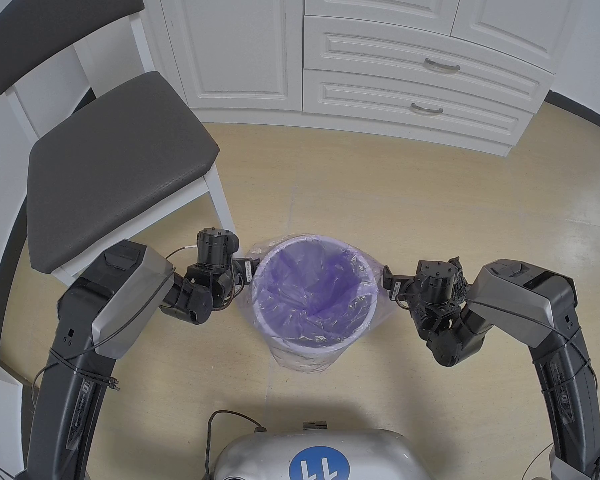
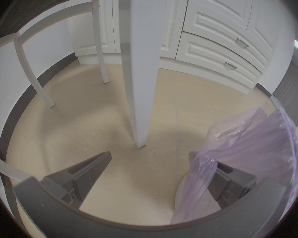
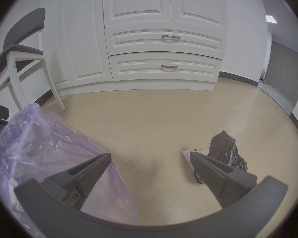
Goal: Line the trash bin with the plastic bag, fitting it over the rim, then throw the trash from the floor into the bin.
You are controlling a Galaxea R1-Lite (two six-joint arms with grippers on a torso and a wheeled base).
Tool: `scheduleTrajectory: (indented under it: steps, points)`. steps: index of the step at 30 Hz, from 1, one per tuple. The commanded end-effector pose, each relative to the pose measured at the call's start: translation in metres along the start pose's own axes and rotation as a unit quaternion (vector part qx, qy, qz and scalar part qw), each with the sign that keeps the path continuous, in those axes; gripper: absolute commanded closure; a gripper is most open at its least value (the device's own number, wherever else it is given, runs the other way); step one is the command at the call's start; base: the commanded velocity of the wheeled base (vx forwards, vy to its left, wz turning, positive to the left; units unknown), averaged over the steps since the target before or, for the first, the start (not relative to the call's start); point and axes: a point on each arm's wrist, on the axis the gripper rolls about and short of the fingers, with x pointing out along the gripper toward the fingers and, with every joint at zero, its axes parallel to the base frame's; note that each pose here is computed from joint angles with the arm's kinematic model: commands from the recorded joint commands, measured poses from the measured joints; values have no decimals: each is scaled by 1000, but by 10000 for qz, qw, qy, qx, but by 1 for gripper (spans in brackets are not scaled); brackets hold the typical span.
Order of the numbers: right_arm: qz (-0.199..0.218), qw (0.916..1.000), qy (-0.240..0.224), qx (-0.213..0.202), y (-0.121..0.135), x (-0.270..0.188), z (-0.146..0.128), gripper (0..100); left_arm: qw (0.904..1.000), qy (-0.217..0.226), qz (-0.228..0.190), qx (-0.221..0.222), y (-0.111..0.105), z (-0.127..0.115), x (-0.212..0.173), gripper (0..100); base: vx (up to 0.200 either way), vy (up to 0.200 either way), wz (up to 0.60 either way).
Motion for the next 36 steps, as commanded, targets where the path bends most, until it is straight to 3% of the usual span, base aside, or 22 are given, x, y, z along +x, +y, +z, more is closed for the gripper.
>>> scheduleTrajectory:
  steps: [1,4,9,13,18,25,30,36]
  points:
    - [-6,10000,49,-29,-1,-1,-3,0,9998,192,53,85,3,-3,-6,0,0,0,0]
    - [0,10000,64,-35,-1,-2,-3,0,9991,386,47,147,7,4,-20,0,0,0,0]
    - [-25,10000,20,-22,-3,-2,1,0,9994,326,50,128,9,19,-31,0,0,0,0]
    - [-84,9999,-75,3,-13,-11,29,0,9996,250,31,136,14,37,-50,0,0,0,0]
    - [-10,10000,23,-96,-13,-33,44,0,9976,412,-377,402,17,45,-81,0,0,0,0]
    - [227,9979,417,-443,-19,-47,30,0,9927,671,-441,899,29,38,-93,0,0,0,0]
    - [550,9944,705,-572,-20,-59,21,0,9880,1063,-571,960,30,31,-99,0,0,0,0]
    - [657,9909,962,-671,-15,-60,1,0,9836,1307,-750,986,24,16,-92,0,0,0,0]
